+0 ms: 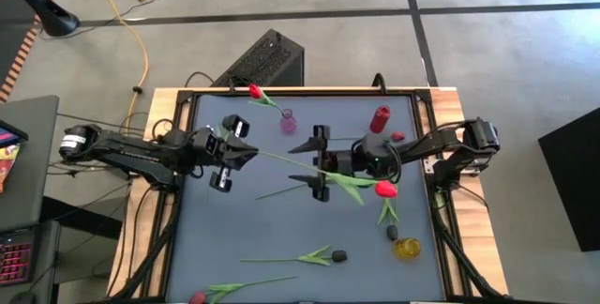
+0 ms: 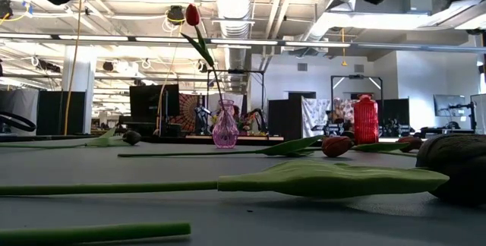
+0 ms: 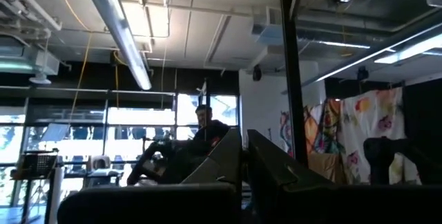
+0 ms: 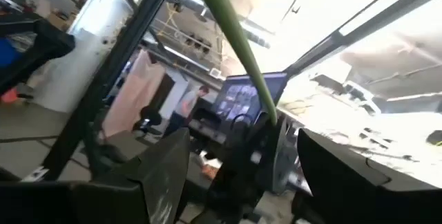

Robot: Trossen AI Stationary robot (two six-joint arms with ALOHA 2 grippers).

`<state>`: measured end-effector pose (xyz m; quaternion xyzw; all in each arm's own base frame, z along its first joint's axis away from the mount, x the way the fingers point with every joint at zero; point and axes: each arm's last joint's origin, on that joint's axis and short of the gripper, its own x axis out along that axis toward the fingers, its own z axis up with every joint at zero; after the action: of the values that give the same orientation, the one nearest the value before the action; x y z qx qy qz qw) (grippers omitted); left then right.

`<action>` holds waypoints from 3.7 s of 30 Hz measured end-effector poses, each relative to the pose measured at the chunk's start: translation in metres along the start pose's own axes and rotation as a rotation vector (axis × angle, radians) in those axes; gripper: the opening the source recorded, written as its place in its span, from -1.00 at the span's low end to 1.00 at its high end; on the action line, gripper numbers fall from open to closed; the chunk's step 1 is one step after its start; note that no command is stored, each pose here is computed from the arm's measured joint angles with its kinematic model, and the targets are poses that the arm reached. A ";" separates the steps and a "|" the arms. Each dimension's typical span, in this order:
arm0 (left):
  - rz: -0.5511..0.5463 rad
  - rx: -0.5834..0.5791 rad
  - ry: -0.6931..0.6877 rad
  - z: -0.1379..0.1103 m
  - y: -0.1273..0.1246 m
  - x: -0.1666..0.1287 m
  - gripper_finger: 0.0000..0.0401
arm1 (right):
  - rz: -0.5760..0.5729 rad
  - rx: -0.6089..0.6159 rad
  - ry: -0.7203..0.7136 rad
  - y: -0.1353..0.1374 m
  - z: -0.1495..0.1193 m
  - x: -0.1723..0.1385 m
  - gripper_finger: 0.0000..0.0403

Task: Sort flowers into vase by color
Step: Put the left pink flower into the purple vase

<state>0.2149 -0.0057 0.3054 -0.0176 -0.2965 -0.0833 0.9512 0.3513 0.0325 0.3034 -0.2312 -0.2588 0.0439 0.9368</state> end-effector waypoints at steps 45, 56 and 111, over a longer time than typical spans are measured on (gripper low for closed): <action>0.149 0.022 0.022 -0.003 0.005 0.000 -0.83 | -0.091 -0.035 0.009 -0.010 0.013 0.011 -0.88; 0.295 0.138 0.176 0.013 0.006 -0.014 -0.24 | -0.215 0.115 0.434 -0.068 0.030 -0.021 -0.88; 0.351 0.041 0.765 -0.055 0.009 -0.033 -0.23 | -0.237 0.616 0.985 -0.179 -0.139 -0.056 -0.86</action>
<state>0.2206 0.0039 0.2411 -0.0167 0.0840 0.0856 0.9926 0.3666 -0.1954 0.2534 0.0889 0.2072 -0.1006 0.9690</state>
